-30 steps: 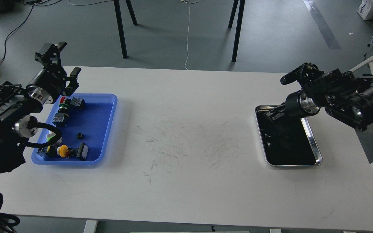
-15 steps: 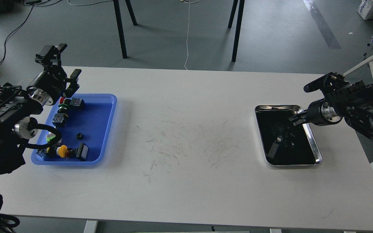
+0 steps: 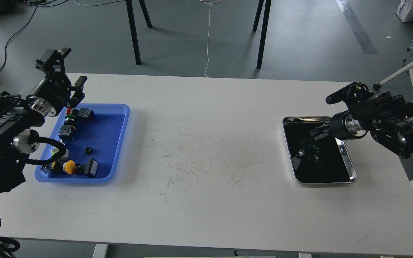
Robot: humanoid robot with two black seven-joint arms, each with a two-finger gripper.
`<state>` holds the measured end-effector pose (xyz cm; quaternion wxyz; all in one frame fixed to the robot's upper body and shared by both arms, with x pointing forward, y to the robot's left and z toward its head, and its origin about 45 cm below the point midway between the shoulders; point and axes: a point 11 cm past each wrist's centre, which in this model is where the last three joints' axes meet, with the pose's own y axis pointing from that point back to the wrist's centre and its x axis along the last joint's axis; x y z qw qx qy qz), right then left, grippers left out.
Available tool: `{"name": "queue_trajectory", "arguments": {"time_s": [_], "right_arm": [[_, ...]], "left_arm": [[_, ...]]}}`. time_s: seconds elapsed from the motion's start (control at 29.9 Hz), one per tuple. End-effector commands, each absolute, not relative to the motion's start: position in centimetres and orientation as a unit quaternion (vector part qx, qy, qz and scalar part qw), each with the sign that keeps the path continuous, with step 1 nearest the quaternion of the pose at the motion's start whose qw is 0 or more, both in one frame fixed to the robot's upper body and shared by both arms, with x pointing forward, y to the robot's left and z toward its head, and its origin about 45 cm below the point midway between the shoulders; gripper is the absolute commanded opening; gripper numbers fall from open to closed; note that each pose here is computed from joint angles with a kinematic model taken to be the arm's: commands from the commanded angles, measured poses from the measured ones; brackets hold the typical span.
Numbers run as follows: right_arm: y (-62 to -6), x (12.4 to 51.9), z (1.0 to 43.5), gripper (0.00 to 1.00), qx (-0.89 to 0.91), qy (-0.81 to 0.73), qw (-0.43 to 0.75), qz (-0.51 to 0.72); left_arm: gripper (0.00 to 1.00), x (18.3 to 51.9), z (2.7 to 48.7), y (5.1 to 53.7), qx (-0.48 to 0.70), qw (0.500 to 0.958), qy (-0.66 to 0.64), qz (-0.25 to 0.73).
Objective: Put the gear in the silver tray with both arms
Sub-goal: 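Raise the right gripper up and away from the silver tray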
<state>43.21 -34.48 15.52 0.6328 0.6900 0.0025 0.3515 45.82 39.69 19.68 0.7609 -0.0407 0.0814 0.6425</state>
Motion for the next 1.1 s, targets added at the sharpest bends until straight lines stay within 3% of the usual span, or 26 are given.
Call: {"name": "queue_trajectory", "arguments": {"time_s": [0.0,0.1,0.27,0.7,1.07], "right_arm": [[-34.6,43.3,15.7,0.61,0.689,-0.001,0.633,0.352],[-34.4,43.6,16.0,0.72,0.691,-0.007,0.631,0.353],[-33.3,45.7,18.8,0.82,0.711,-0.079,0.600,0.359],[-34.3,50.3,25.4,0.84,0.769,-0.414,0.392,0.290],[-33.0,50.3,22.9,0.84,0.783,-0.559,0.225,0.153]], "left_arm": [[0.99,45.8,19.6,39.5,-0.041,0.762,0.082,0.642],[0.99,45.8,19.6,39.5,-0.041,0.762,0.082,0.641],[0.99,45.8,19.7,39.7,-0.040,0.761,0.081,0.642],[0.99,44.3,18.9,42.4,-0.021,0.749,0.082,0.657],[0.99,42.9,21.2,44.0,-0.014,0.772,0.070,0.632]]}}
